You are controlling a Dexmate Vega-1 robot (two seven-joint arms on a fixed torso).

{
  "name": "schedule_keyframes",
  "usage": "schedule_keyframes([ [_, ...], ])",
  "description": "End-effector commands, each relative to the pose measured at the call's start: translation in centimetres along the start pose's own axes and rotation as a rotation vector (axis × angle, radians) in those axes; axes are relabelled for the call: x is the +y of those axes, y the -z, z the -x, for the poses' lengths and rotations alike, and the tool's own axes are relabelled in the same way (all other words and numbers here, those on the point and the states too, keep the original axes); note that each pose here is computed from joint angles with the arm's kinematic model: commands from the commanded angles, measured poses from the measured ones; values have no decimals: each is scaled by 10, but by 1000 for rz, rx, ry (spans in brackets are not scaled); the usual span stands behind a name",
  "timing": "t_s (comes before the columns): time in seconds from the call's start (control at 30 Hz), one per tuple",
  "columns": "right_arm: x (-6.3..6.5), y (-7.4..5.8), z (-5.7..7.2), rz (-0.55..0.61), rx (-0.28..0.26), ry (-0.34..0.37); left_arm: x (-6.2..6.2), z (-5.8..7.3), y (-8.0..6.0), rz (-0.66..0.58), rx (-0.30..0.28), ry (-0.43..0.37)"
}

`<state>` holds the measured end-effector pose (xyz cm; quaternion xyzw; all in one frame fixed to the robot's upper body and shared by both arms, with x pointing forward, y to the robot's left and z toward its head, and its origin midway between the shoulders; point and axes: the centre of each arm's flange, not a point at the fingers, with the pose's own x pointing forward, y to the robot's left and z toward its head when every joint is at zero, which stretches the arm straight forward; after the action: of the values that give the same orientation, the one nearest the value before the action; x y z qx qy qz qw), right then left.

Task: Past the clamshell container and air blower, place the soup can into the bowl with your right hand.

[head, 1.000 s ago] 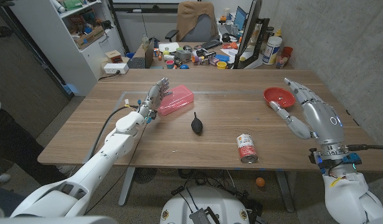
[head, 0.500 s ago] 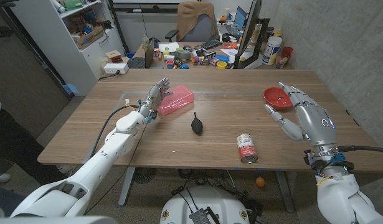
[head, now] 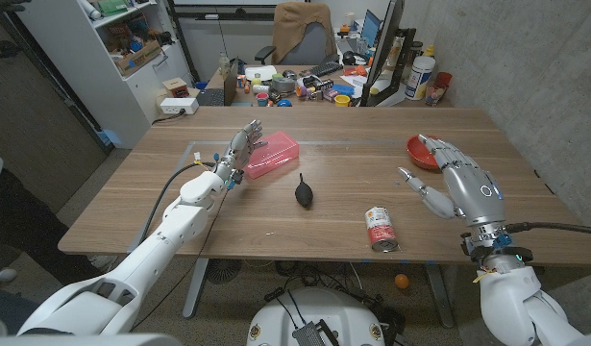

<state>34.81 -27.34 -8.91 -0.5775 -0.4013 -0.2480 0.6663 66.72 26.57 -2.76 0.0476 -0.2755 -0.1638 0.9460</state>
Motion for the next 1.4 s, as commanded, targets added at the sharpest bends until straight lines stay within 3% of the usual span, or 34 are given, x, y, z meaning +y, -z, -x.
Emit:
schedule_keyframes([
  [0.03,7,-13,0,32,-23,-51,-3,-2,4,1,7,8],
  [0.4,23,-29,-7,37,-80,-159,-3,-3,9,7,15,13],
  [0.9,47,-42,-14,63,-122,-234,2,-5,9,6,18,12],
  [1.4,67,-41,-17,65,-95,-333,5,-14,13,14,21,18],
])
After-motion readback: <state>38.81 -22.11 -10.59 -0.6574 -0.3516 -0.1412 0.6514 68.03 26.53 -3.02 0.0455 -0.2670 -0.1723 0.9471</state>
